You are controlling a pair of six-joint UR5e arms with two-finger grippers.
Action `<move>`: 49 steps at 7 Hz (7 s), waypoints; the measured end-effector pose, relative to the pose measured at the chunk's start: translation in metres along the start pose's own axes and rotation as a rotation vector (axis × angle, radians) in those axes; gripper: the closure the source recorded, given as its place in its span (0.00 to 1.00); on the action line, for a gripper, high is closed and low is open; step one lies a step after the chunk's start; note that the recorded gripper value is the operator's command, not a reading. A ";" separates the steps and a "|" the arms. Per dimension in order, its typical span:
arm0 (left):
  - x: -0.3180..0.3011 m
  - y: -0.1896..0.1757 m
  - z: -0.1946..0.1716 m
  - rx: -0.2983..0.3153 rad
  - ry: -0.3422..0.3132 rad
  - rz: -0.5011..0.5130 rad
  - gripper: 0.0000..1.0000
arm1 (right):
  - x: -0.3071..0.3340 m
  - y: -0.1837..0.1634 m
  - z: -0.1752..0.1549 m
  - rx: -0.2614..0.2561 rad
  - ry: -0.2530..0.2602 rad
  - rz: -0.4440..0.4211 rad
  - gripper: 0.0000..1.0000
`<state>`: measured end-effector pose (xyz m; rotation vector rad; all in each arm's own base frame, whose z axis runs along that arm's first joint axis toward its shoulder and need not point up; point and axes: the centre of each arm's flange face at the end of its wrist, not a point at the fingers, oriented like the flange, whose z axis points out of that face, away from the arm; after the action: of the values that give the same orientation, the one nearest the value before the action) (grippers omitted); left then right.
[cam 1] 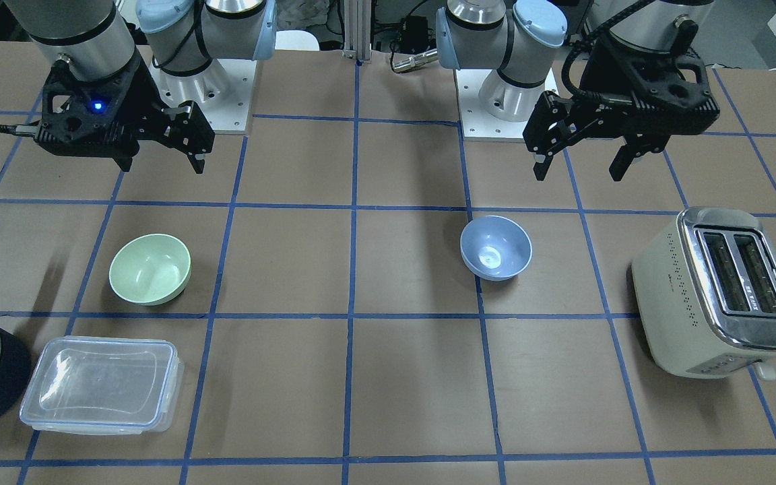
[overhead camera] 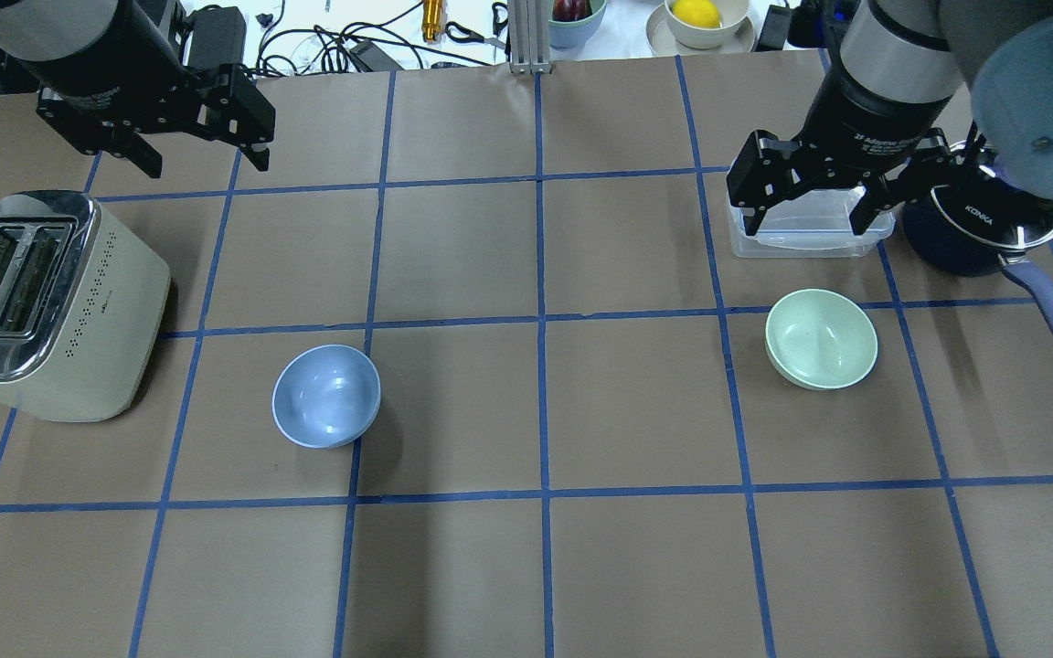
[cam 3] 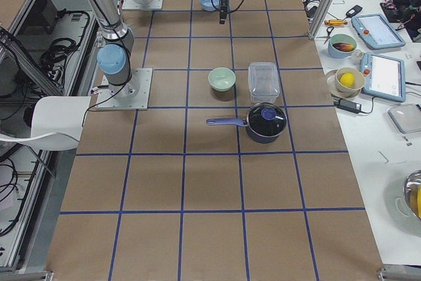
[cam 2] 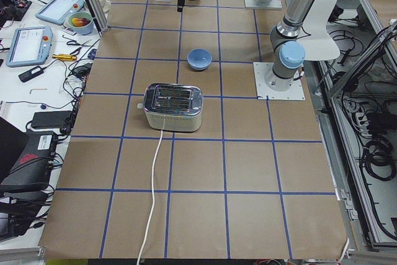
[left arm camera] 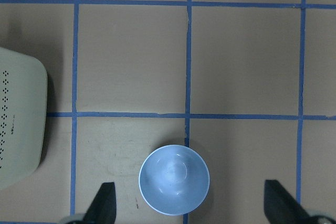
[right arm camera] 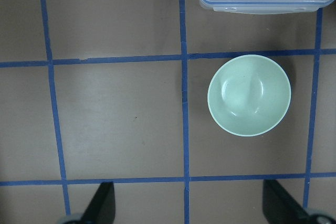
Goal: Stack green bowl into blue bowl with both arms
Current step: 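Lower the left gripper toward the light blue bowl, then grasp the blue bowl rim with the left gripper while the right reaches the green bowl, then slide the blue bowl to table center while the right grasps the green bowl, then lift the green bowl with the right gripper while the left gripper withdraws, then lower the green bowl into the blue bowl with the right gripper, then open the right gripper and release the green bowl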
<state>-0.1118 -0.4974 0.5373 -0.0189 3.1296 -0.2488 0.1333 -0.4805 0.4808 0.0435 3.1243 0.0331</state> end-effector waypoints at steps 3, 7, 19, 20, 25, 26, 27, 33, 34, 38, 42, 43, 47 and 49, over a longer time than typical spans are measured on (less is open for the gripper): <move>0.002 0.002 0.013 -0.031 0.009 0.006 0.00 | 0.000 -0.001 0.000 0.001 -0.008 0.001 0.00; 0.038 0.042 0.152 -0.145 0.010 0.050 0.00 | 0.002 -0.004 0.005 -0.007 -0.006 0.007 0.00; 0.127 0.103 0.299 -0.077 -0.082 0.048 1.00 | 0.187 -0.067 0.255 -0.179 -0.079 -0.024 0.10; 0.173 0.098 0.284 -0.061 -0.071 -0.001 1.00 | 0.185 -0.061 0.269 -0.187 -0.084 -0.047 0.80; 0.311 0.081 0.313 -0.072 -0.008 -0.135 0.94 | 0.187 -0.063 0.267 -0.174 -0.077 -0.100 1.00; 0.314 0.081 0.319 -0.075 -0.014 -0.131 0.01 | 0.190 -0.069 0.257 -0.164 -0.071 -0.101 1.00; 0.316 0.081 0.319 -0.072 -0.014 -0.125 0.00 | 0.192 -0.075 0.246 -0.161 -0.069 -0.102 1.00; 0.192 -0.020 0.149 -0.034 0.057 0.003 0.00 | 0.118 -0.104 0.177 -0.125 -0.150 -0.208 1.00; 0.128 -0.030 0.114 -0.055 0.055 0.014 0.00 | 0.064 -0.101 0.171 -0.114 -0.161 -0.234 1.00; -0.008 -0.001 0.027 -0.071 0.027 0.031 0.00 | -0.110 -0.056 0.183 -0.132 -0.223 -0.228 1.00; -0.005 0.014 0.010 -0.043 -0.038 -0.007 0.00 | -0.137 -0.039 0.229 -0.154 -0.214 -0.191 0.66; 0.000 0.015 0.011 -0.039 -0.054 -0.018 0.00 | -0.137 -0.039 0.232 -0.150 -0.211 -0.185 0.01; 0.005 0.015 0.007 -0.024 -0.028 -0.029 0.00 | -0.113 -0.052 0.186 -0.055 -0.103 -0.165 0.00; 0.006 0.017 0.006 -0.023 -0.021 -0.034 0.00 | -0.073 -0.051 0.120 0.020 0.002 -0.105 0.00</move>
<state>-0.1177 -0.4821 0.5286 -0.0744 3.1133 -0.2114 0.2066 -0.5315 0.3608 -0.1200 3.1232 0.0005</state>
